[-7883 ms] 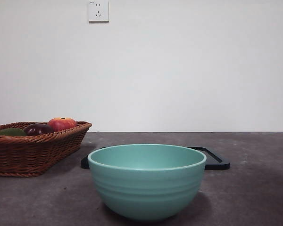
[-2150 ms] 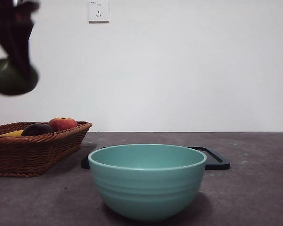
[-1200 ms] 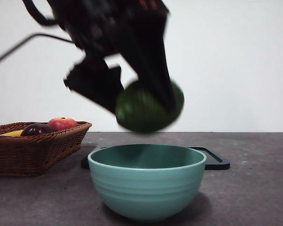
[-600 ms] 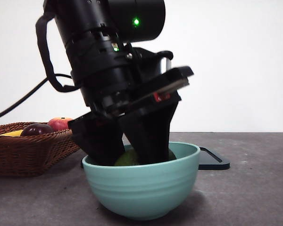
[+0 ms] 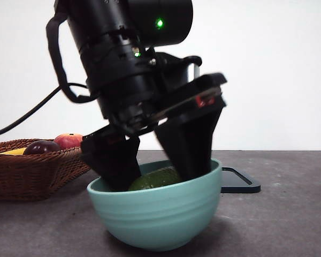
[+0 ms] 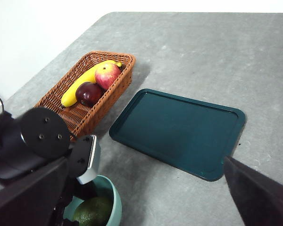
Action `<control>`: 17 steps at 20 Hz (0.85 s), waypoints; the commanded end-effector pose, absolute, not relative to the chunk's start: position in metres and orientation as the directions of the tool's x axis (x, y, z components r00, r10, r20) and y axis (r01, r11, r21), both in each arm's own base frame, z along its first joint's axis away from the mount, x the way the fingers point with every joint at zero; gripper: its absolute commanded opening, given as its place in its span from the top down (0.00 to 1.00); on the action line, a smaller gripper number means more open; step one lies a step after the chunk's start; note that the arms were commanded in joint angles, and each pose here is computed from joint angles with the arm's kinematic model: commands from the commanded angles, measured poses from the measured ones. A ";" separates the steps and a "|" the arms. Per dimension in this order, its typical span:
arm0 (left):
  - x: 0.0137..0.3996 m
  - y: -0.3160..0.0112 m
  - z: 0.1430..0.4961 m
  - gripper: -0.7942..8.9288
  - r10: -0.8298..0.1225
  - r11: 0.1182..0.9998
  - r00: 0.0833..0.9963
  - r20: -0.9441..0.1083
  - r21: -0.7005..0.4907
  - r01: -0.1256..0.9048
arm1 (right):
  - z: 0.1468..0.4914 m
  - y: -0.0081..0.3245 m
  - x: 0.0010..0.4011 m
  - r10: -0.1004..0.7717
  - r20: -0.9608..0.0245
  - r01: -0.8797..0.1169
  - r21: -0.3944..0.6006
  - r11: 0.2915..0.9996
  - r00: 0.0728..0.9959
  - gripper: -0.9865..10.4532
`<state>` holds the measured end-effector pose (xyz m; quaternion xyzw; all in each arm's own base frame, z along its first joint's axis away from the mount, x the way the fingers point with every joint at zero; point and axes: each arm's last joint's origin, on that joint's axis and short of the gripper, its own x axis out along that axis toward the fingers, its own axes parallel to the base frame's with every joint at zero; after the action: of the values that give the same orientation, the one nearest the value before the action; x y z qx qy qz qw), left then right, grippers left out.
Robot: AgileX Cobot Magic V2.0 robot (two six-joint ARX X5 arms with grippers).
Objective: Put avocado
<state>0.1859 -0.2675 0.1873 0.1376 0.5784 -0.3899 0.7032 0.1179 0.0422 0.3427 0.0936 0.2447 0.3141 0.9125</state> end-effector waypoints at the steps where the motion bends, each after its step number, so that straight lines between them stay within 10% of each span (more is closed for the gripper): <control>1: 0.187 -0.276 0.198 0.43 -0.397 0.644 0.029 -0.917 -0.256 0.721 | 0.348 0.043 0.118 0.626 -0.371 -0.540 0.318 0.780 0.686 0.43; 10: 0.167 -0.249 0.275 0.44 -0.515 0.593 0.116 -0.849 -0.256 0.763 | 0.348 0.043 0.118 0.626 -0.371 -0.540 0.318 0.780 0.686 0.43; 17: 0.122 -0.172 0.355 0.44 -0.560 0.677 0.402 -0.725 -0.120 0.727 | 0.348 0.043 0.118 0.626 -0.371 -0.539 0.318 0.780 0.686 0.43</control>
<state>0.1232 -0.1713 0.3463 0.1137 0.3990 -0.3847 0.8245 0.1179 0.0422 0.3427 0.0936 0.2447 0.3141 0.9125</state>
